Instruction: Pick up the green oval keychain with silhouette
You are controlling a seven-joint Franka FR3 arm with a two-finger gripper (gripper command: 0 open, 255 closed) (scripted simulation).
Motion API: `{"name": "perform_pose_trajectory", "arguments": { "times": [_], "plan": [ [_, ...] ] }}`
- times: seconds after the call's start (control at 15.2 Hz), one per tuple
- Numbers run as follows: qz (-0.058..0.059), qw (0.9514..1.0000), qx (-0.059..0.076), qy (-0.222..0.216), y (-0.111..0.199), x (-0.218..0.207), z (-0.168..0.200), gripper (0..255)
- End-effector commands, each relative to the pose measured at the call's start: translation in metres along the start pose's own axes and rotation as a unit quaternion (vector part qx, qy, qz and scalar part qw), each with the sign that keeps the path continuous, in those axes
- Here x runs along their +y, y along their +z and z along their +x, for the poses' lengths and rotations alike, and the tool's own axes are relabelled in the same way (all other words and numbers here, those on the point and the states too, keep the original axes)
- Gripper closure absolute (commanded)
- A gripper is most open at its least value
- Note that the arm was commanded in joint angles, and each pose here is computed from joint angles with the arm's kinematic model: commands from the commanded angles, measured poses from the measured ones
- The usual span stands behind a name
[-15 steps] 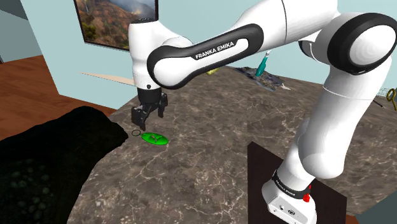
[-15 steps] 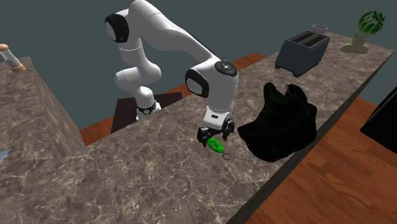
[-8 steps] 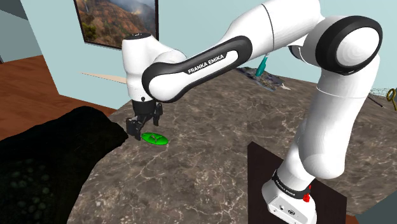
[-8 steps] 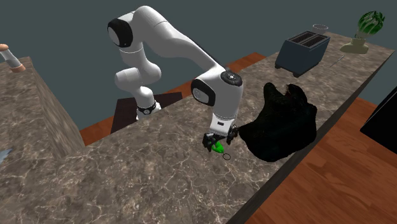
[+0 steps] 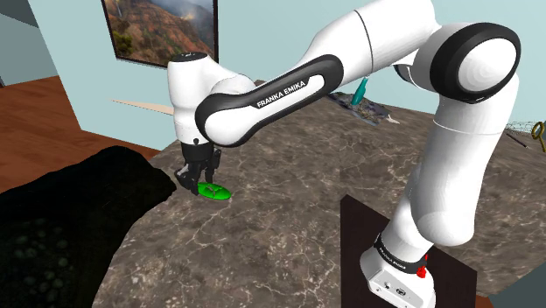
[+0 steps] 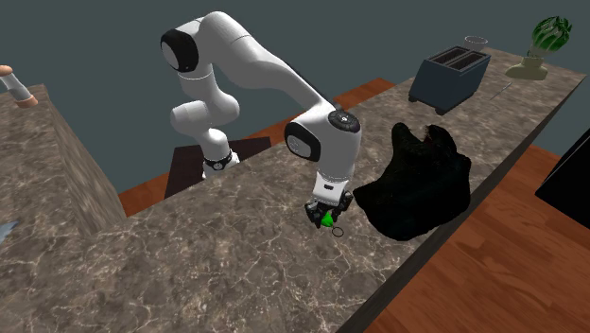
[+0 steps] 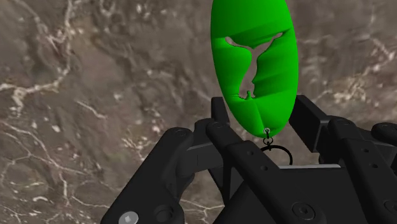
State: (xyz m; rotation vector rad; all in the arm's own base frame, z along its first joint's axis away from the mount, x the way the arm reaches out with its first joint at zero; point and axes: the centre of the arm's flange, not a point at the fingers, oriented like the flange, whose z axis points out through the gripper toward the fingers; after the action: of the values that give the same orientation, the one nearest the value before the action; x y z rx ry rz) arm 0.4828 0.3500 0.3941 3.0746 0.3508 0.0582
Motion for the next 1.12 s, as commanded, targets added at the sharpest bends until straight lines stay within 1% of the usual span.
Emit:
{"name": "perform_pose_trajectory", "arguments": {
  "times": [0.0, 0.26, 1.06],
  "plan": [
    [-0.001, 1.0, -0.002, 0.001, 0.003, 0.002, 0.001, 255],
    [-0.001, 1.0, -0.002, 0.001, 0.003, 0.002, 0.0, 255],
    [-0.001, 1.0, -0.002, 0.001, -0.06, 0.005, 0.002, 255]
  ]
}}
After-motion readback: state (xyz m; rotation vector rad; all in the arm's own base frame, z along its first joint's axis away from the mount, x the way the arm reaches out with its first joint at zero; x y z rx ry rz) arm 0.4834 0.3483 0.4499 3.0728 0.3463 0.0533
